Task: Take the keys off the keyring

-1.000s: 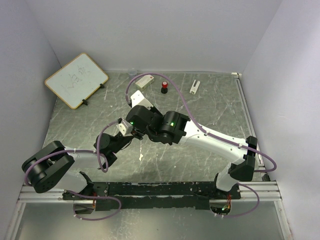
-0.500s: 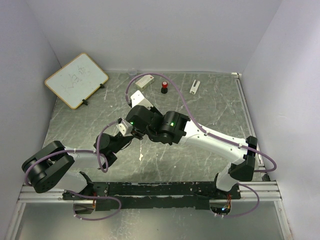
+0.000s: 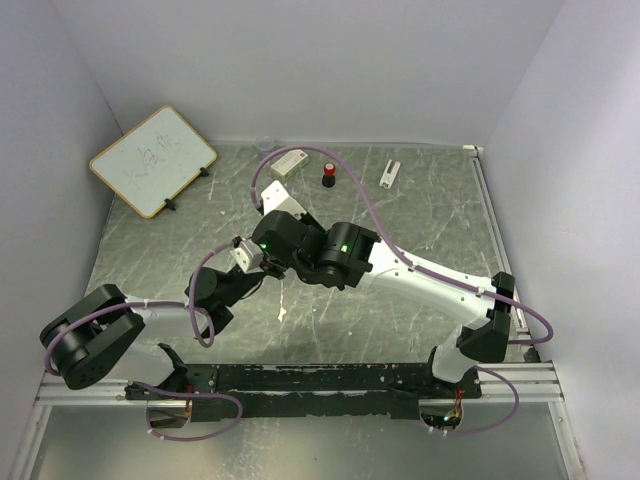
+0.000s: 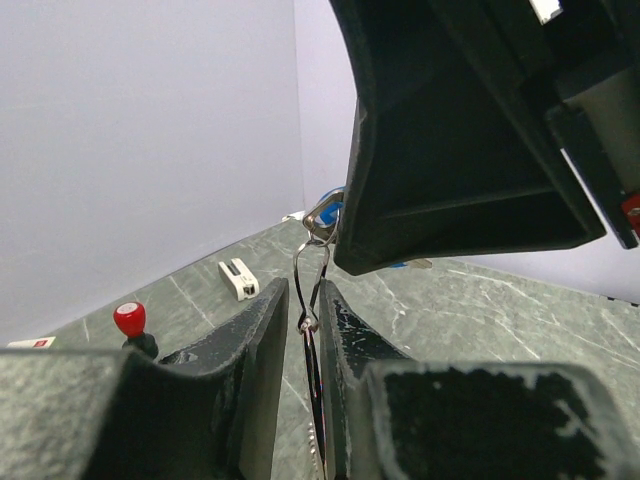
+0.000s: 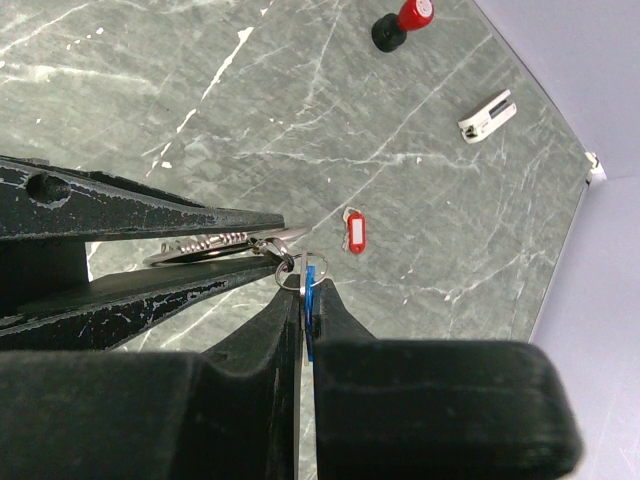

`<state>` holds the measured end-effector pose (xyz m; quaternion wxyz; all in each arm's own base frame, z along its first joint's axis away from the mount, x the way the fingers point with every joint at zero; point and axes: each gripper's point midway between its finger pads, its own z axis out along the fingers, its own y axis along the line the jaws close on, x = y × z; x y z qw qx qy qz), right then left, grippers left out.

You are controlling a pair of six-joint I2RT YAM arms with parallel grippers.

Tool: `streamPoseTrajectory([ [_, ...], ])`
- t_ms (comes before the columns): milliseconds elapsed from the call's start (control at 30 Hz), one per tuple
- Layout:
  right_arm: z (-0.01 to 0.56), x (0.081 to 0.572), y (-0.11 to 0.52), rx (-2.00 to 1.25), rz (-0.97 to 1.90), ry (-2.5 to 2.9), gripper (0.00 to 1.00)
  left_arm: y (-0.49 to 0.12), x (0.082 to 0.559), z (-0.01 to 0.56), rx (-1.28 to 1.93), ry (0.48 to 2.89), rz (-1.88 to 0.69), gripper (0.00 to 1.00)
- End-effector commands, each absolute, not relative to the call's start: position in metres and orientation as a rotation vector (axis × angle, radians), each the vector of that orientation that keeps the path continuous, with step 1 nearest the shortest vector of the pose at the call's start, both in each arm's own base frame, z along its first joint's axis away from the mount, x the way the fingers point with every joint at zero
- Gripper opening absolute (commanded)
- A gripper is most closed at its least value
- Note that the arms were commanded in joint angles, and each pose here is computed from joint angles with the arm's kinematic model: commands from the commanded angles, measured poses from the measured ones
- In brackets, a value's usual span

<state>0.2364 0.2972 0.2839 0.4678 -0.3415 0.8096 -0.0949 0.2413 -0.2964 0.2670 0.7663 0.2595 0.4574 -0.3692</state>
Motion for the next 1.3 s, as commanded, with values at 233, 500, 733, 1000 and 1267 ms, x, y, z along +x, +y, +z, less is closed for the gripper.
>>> streamPoseTrajectory([
  [233, 0.287, 0.237, 0.297, -0.814, -0.234, 1.980, 0.00, -0.300, 0.235, 0.278, 0.564, 0.942, -0.816, 0.30],
  [500, 0.287, 0.237, 0.295, -0.804, -0.232, 1.979, 0.00, -0.298, 0.236, 0.280, 0.560, 0.948, -0.781, 0.20],
  [733, 0.287, 0.237, 0.295, -0.803, -0.235, 1.982, 0.00, -0.292, 0.240, 0.275, 0.533, 0.975, -0.747, 0.18],
  [1000, 0.287, 0.236, 0.289, -0.782, -0.248, 1.990, 0.00, -0.282, 0.244, 0.285, 0.495, 0.967, -0.703, 0.19],
  [1267, 0.282, 0.234, 0.288, -0.779, -0.239, 1.995, 0.00, -0.280, 0.242, 0.296, 0.479, 0.953, -0.715, 0.21],
])
